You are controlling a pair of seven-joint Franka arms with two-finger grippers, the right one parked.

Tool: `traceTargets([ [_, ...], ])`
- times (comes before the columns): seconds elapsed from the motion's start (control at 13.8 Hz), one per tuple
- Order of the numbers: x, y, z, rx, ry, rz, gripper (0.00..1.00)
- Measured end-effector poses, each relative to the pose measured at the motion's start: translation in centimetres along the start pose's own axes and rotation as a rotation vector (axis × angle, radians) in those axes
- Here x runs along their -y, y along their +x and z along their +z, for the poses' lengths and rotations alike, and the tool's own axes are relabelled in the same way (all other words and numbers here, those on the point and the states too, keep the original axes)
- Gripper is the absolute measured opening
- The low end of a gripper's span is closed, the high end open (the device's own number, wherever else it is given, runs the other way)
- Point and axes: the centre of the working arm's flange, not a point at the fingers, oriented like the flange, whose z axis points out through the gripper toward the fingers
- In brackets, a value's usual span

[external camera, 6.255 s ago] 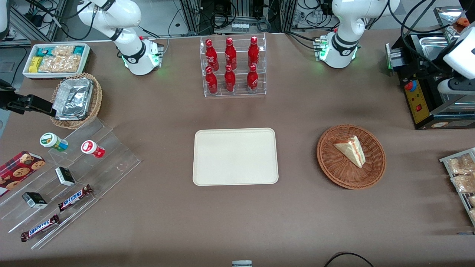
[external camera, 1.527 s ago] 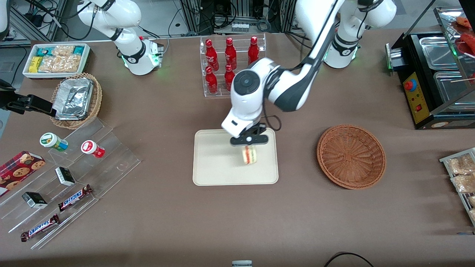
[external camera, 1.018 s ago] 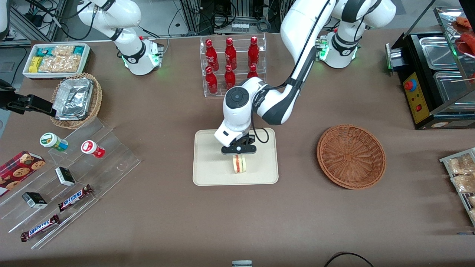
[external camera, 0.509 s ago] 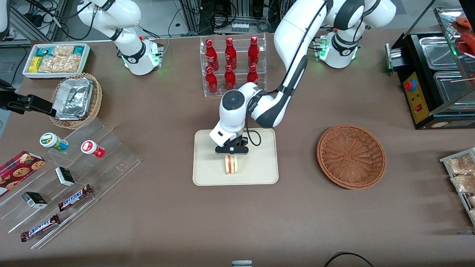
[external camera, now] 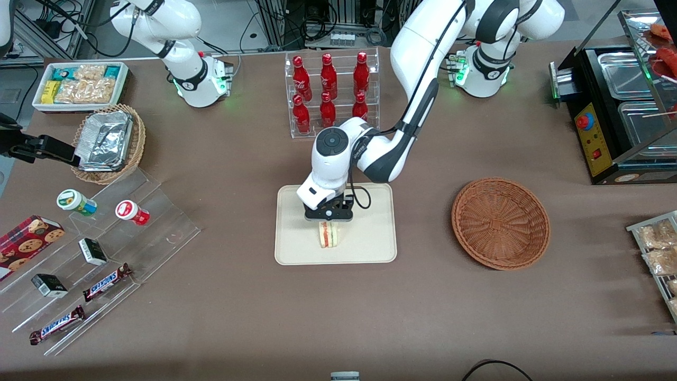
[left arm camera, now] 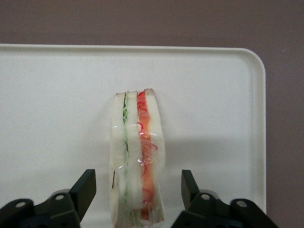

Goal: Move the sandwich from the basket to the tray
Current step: 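Lower the sandwich onto the tray and open the left gripper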

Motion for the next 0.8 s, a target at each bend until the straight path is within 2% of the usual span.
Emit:
traceTargets([
  [0.07, -0.1, 0.4, -1.1, -0.005, -0.004, -0.004, 0.96],
  [0.15, 0.0, 0.8, -2.8, 0.006, 0.006, -0.009, 1.0],
  [0.36, 1.9, 2.7, -10.3, 0.059, 0.058, -0.047, 1.0],
  [0.8, 13.4, 7.6, -27.3, 0.153, 0.115, -0.158, 1.0],
])
